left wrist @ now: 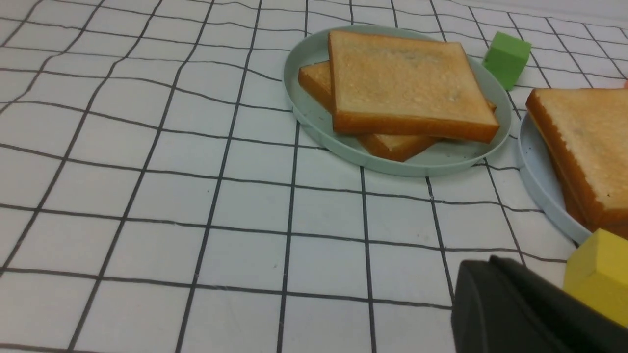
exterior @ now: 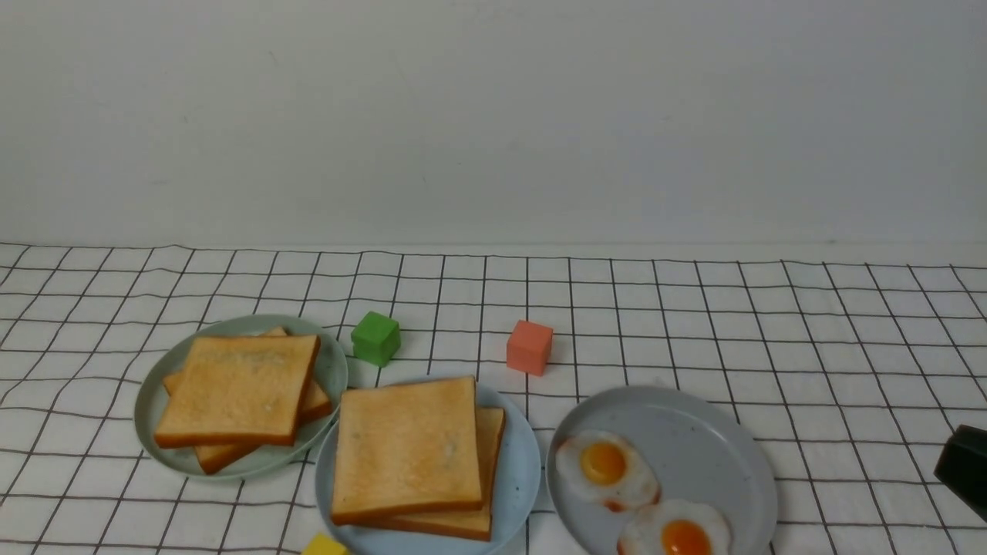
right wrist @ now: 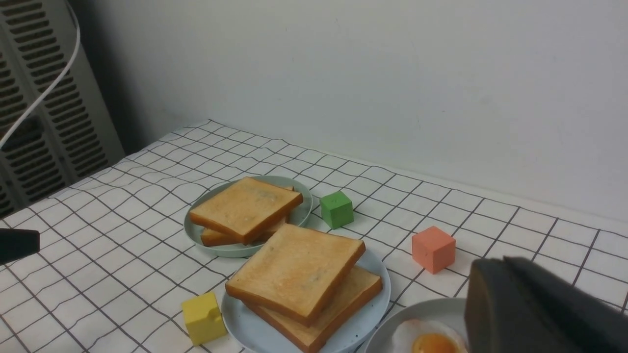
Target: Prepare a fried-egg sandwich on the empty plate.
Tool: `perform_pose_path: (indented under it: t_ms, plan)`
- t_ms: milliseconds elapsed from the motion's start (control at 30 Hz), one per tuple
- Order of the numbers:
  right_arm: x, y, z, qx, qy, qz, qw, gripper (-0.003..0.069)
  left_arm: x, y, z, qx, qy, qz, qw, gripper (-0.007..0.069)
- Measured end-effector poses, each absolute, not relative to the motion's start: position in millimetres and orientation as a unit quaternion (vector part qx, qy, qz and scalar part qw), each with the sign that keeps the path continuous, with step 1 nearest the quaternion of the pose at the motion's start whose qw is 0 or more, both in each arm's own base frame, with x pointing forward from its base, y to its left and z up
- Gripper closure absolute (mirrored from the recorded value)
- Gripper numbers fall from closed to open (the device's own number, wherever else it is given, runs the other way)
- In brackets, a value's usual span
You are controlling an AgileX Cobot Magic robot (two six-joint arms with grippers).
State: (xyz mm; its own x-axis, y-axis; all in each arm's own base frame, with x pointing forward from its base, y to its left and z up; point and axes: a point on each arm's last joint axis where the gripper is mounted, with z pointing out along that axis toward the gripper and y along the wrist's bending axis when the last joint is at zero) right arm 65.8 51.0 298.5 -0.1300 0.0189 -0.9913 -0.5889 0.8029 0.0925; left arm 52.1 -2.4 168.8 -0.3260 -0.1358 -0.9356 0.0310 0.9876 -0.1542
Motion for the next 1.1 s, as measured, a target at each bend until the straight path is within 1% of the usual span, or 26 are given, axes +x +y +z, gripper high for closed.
perform_pose_path:
  t_ms: [1033,1100]
  plan:
    - [65.5,51.1,298.3,-0.201,0.712,0.242,0.627,0.0577,52.2,-1.4,169.0,-0.043,0.81,-0.067,0.581,0.0603]
    - [61.8,48.6,299.4,-0.208,0.705,0.232,0.637,0.0574,52.2,-1.4,169.0,-0.042,0.81,-0.067,0.581,0.0599]
